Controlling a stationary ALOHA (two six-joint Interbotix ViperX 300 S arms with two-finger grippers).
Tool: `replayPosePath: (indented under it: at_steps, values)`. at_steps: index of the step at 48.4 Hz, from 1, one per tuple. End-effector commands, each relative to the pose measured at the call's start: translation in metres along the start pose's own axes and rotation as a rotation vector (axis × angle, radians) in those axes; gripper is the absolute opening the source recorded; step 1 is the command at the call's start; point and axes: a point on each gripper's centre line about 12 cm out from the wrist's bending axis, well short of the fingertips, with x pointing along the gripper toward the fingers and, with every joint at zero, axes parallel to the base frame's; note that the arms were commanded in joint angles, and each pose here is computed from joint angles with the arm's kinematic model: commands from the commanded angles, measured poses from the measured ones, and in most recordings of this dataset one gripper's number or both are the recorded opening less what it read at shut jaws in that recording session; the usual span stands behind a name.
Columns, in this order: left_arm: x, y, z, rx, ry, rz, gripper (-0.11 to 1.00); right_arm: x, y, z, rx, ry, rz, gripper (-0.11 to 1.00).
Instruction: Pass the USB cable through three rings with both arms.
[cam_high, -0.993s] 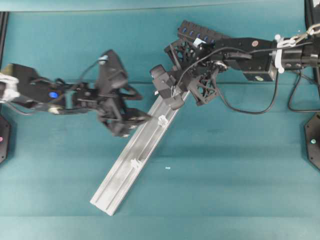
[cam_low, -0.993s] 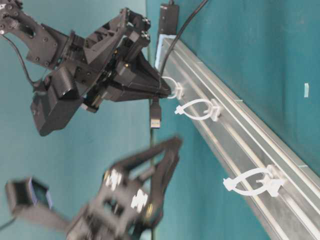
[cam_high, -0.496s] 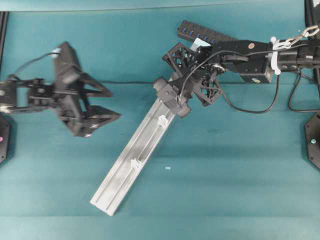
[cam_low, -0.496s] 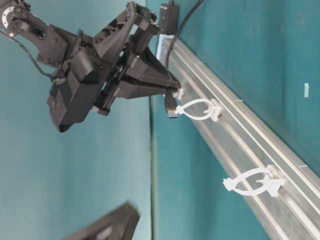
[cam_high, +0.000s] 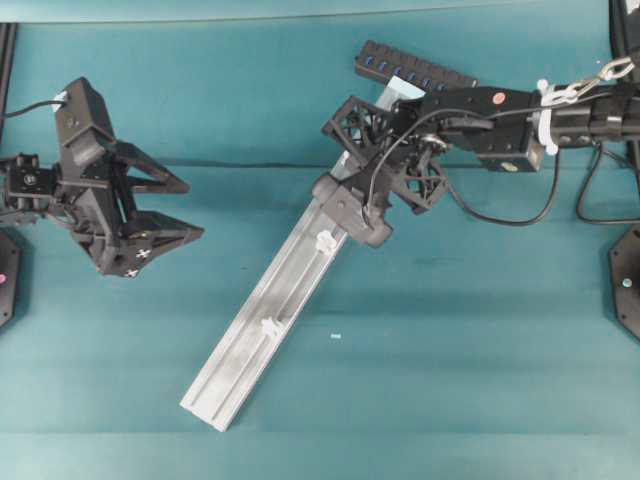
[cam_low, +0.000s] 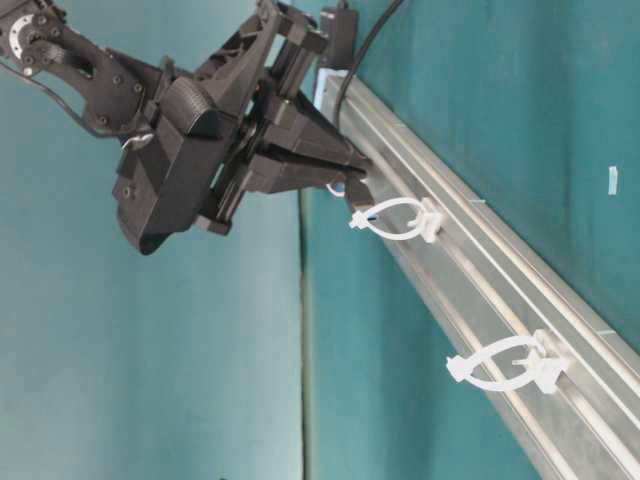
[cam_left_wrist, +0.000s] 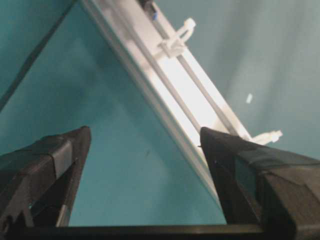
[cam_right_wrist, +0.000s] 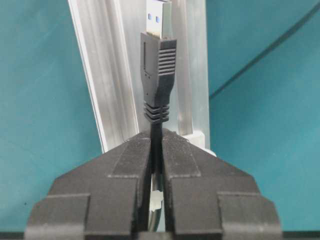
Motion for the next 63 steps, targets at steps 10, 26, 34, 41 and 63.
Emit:
replayPosePath:
  at_steps: [10, 26, 34, 41, 63]
  values:
    - [-0.003, -0.002, 0.005, 0.004, -0.018, -0.008, 0.94, 0.004, 0.008, 0.015, -0.067, -0.009, 0.018, 0.07]
    - [-0.003, -0.003, 0.005, 0.002, -0.020, -0.009, 0.94, 0.003, 0.008, 0.017, -0.077, -0.005, 0.030, 0.07]
    - [-0.003, -0.003, 0.006, 0.002, -0.021, -0.010, 0.94, 0.003, 0.009, 0.021, -0.085, -0.007, 0.032, 0.07]
    - [-0.003, -0.003, 0.006, 0.002, -0.021, -0.010, 0.94, 0.003, 0.011, 0.026, -0.095, -0.011, 0.033, 0.07]
    - [-0.003, -0.003, 0.006, 0.002, -0.024, -0.011, 0.94, 0.001, 0.008, 0.031, -0.097, -0.012, 0.036, 0.07]
